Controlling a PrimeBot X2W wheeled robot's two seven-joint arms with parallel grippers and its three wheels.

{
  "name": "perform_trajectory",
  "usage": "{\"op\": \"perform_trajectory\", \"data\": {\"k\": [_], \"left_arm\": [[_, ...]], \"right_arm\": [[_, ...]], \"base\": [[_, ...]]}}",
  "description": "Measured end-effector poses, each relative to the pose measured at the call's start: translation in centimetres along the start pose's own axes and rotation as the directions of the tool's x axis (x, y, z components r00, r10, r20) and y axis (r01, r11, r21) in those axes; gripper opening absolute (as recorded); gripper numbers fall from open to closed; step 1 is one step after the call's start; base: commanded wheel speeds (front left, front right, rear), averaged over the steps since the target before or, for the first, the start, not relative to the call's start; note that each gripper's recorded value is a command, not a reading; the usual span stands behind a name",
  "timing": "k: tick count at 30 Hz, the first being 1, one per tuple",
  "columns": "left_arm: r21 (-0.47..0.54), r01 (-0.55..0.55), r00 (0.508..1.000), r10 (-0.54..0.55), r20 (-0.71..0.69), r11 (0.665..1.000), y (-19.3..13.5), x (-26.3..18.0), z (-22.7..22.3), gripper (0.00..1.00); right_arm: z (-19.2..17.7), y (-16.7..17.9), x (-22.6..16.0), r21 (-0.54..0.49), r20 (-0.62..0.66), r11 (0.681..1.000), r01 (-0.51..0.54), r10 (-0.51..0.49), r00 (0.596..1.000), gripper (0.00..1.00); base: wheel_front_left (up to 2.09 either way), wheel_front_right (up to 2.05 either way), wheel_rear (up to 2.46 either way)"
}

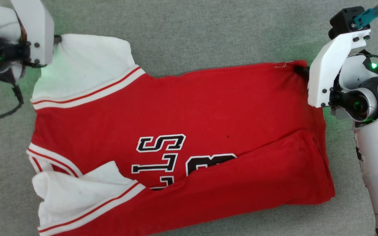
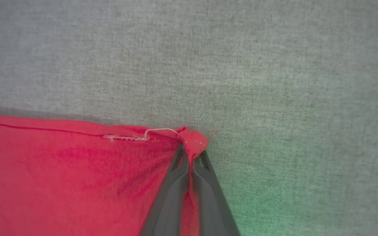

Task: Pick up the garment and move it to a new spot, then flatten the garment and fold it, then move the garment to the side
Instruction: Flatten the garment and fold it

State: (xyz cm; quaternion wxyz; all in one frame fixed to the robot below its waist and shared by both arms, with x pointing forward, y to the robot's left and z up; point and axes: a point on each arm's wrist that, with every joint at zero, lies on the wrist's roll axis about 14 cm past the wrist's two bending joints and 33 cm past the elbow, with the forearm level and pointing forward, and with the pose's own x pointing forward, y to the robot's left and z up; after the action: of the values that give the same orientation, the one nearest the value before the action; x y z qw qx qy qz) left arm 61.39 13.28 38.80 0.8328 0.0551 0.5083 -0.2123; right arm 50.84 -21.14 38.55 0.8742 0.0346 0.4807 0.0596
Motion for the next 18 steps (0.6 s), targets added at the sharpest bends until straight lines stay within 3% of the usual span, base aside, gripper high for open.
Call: {"op": "perform_trajectory", "data": {"k": [9, 18], "left_arm": [[0.025, 0.015, 0.997, -0.017, 0.077, 1.000, -1.4, -1.9, 1.2, 0.00], [0.113, -0.011, 0.988, -0.007, 0.156, 0.993, -2.5, -7.7, 2.2, 0.00]], "right_arm": [[1.0, 0.4, -1.6, -0.027, 0.033, 1.000, 0.011, -0.010, 0.999, 0.00], [1.4, 0.6, -5.1, -0.084, 0.123, 0.996, 0.004, 0.006, 0.992, 0.00]], "base": [[0.00, 0.00, 0.00], [0.00, 0.00, 0.00]]}}
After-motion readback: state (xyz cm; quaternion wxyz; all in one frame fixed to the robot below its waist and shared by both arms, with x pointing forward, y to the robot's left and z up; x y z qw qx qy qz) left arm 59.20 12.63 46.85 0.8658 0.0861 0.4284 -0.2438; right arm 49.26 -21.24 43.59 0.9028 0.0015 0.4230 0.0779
